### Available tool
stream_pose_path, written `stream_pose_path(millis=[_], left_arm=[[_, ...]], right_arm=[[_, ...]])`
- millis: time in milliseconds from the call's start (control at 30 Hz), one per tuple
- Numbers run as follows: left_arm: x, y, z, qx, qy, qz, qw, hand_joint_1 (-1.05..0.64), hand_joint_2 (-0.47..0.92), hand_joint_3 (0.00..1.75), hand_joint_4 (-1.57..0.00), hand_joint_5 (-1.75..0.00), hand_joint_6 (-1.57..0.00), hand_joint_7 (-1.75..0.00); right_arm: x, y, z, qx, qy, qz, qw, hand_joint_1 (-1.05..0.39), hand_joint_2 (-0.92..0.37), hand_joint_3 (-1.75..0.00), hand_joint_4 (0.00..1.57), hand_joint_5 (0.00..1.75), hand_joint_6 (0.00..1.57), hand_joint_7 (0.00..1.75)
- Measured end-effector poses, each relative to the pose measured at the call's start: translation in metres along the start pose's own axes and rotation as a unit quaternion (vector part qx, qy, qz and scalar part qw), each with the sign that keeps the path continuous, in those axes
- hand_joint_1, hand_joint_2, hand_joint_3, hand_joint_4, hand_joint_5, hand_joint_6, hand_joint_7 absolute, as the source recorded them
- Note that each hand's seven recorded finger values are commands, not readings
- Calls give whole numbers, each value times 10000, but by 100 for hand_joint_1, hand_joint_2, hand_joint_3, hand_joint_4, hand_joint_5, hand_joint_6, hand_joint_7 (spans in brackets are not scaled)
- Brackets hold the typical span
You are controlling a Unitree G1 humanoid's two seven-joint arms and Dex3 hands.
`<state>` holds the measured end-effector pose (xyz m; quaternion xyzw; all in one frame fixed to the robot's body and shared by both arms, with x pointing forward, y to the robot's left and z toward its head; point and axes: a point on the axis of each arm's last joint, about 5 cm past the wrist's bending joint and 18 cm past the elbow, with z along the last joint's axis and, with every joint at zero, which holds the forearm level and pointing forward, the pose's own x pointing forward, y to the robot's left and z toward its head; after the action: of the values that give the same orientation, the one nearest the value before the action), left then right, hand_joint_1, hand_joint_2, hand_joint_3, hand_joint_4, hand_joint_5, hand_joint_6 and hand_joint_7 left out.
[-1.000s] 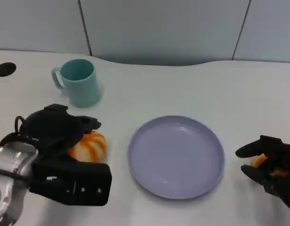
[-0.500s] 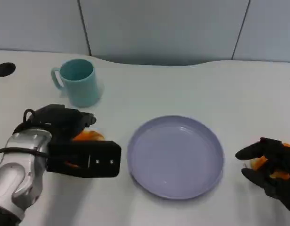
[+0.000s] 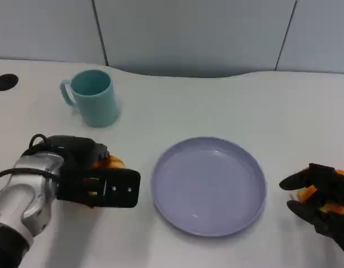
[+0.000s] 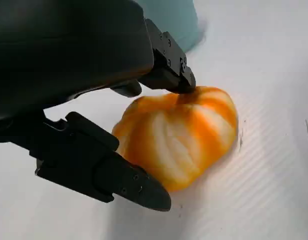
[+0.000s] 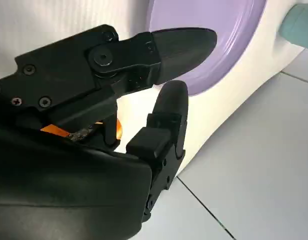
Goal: Grasp the bread from the table and place it into the plate.
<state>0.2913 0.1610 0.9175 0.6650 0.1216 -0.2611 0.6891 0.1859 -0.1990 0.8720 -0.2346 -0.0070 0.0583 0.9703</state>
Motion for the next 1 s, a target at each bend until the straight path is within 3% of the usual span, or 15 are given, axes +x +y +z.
stream_pose_path(millis=[67, 400, 600, 767, 967, 1000], left_arm=[[12, 7, 2, 42, -5, 6, 10000, -66, 74, 1, 0, -53, -24, 0], [129, -20, -25, 377, 191, -288, 9987, -74, 89, 5, -2, -30, -17, -1], [191, -170, -47, 654, 389, 134, 9970, -58, 92, 11, -7, -32, -20, -2], [230, -265, -93, 723, 426, 569, 9948, -56, 92, 7, -9, -35, -20, -1], [271, -324, -119, 575, 421, 926, 9931, -38, 88, 2, -26, -46, -33, -5], [273, -336, -122, 491, 397, 987, 9931, -35, 89, 1, -25, -86, -45, -22]], right_arm=[[-1, 0, -1, 0, 0, -2, 10000, -27, -92, -25, 73, 120, 69, 84], [-12, 2, 3, -27, -110, -14, 9999, -28, -92, -24, 73, 120, 69, 85], [-14, 1, 3, -23, -118, -17, 9999, -27, -92, -24, 73, 120, 68, 86], [-15, 0, 4, -23, -121, -20, 9999, -27, -92, -24, 72, 120, 68, 86], [-17, -2, 5, -3, -126, -32, 9999, -26, -92, -23, 73, 120, 68, 86], [-17, -2, 6, -1, -129, -33, 9999, -27, -92, -23, 73, 120, 68, 86]])
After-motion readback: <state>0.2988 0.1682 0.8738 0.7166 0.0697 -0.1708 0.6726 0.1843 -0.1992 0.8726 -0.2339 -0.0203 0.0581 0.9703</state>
